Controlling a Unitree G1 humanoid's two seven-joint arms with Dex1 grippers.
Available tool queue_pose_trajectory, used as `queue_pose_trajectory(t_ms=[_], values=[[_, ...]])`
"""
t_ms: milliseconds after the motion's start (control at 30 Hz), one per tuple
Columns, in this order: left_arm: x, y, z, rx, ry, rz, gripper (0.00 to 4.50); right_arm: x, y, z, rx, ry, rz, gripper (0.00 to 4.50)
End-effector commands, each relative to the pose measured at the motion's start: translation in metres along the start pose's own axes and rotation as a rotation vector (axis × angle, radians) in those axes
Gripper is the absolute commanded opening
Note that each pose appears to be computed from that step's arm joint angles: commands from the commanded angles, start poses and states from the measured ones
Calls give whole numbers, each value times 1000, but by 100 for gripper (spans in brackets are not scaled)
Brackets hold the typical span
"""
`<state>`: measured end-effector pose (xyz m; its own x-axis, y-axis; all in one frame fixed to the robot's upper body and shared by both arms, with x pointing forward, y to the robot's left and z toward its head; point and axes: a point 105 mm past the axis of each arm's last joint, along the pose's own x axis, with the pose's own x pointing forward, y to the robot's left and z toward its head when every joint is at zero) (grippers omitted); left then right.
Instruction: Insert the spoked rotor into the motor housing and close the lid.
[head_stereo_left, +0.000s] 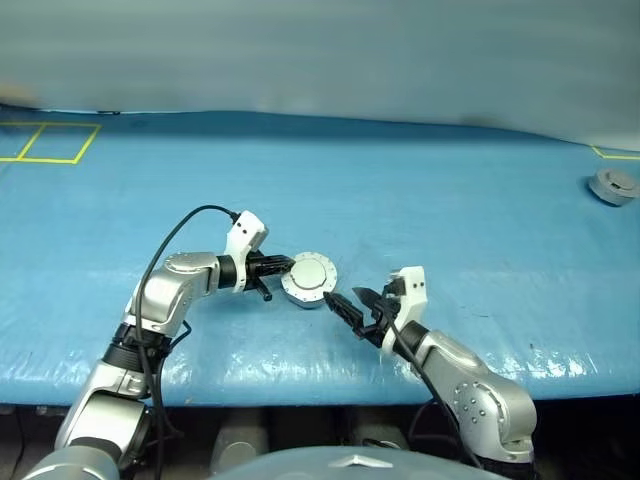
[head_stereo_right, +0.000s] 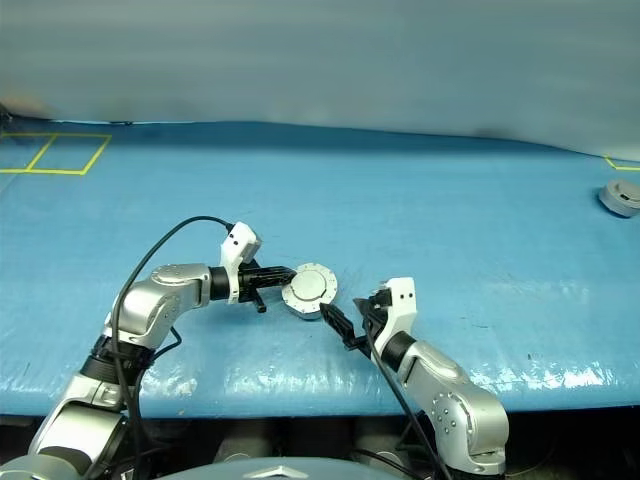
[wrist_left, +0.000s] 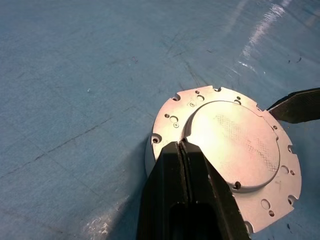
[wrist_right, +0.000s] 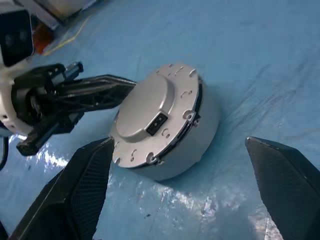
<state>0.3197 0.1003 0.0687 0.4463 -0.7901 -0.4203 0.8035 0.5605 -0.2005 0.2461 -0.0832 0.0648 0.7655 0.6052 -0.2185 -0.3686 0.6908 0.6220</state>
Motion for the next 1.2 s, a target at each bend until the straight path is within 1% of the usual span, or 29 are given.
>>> queue_pose_trajectory(t_ms=[33,133,333,467,633,767,867,900,933,1100,1200], values=[[4,-2,-11,-13,43,-9,0,7,7,2,166,-34,22,445],[4,-1,-11,-9,43,-7,0,16,12,-4,283,-23,32,445],[2,0,-11,-11,44,-3,0,28,25,-10,405,4,86,445],[1,1,-12,-13,47,2,0,35,35,-14,417,33,126,445],[0,1,-12,-12,48,5,0,45,45,-12,463,33,168,445],[0,1,-12,-11,47,7,0,49,46,-10,537,6,180,445],[-1,2,-12,-12,46,11,0,49,39,-11,596,-4,170,445],[-1,2,-13,-13,46,11,0,48,38,-12,608,-3,170,405],[-1,2,-13,-13,46,12,0,46,37,-13,619,3,172,385],[-1,3,-13,-19,43,15,0,38,34,-18,632,41,177,219],[-1,3,-14,-21,42,16,0,36,33,-18,635,49,175,144]])
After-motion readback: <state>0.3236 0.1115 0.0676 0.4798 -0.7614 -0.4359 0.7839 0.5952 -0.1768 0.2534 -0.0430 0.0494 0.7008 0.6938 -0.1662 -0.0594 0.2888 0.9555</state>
